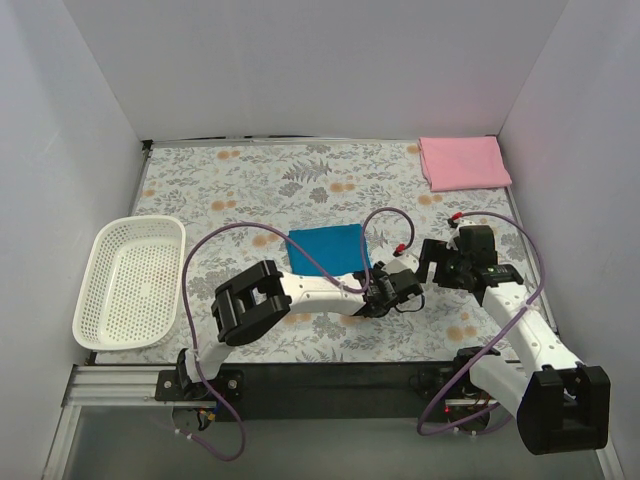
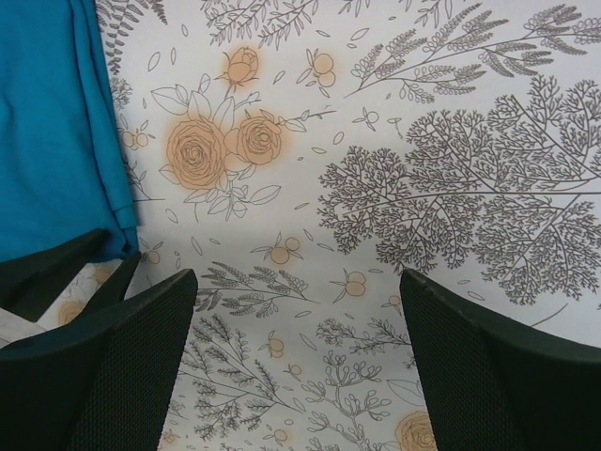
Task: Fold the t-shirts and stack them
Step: Neatly place the folded tshirt to the corner
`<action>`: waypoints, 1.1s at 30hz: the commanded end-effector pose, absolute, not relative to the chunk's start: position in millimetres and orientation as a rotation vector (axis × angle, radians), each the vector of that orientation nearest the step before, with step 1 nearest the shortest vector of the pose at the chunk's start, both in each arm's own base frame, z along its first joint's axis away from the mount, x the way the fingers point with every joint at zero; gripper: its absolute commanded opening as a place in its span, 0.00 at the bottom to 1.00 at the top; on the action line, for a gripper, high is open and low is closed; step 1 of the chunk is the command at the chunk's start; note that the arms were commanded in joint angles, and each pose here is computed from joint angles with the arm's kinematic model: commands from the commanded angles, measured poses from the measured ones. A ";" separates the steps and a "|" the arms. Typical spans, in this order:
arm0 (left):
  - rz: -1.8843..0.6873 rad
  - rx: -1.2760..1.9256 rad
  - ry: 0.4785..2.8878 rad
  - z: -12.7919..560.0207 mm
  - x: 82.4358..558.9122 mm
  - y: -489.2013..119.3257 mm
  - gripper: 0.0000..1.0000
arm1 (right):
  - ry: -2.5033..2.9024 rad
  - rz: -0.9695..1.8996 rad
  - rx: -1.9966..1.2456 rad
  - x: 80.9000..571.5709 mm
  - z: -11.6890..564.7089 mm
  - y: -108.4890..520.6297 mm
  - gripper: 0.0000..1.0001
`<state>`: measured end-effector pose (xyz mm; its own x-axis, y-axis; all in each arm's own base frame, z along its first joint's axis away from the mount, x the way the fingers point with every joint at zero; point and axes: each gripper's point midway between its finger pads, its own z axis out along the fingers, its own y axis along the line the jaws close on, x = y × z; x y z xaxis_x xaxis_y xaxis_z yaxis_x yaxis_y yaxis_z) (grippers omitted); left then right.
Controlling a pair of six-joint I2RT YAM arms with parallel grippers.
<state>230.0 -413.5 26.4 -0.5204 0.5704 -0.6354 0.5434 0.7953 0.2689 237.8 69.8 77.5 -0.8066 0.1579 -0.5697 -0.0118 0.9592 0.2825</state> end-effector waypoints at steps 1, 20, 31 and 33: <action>0.206 0.862 2.239 12.2 226.1 -390.3 0.27 | 2.440 0.438 0.094 247.0 82.0 79.4 0.94; 0.025 0.674 2.196 81.0 225.9 -390.6 0.00 | 2.287 1.140 0.164 251.2 76.4 160.6 0.98; -0.011 0.640 2.184 93.2 225.2 -388.2 0.00 | 2.320 1.336 0.332 263.6 55.5 186.2 0.97; -0.015 0.632 2.184 94.6 225.4 -388.3 0.00 | 2.371 1.358 0.333 260.5 45.0 197.9 0.96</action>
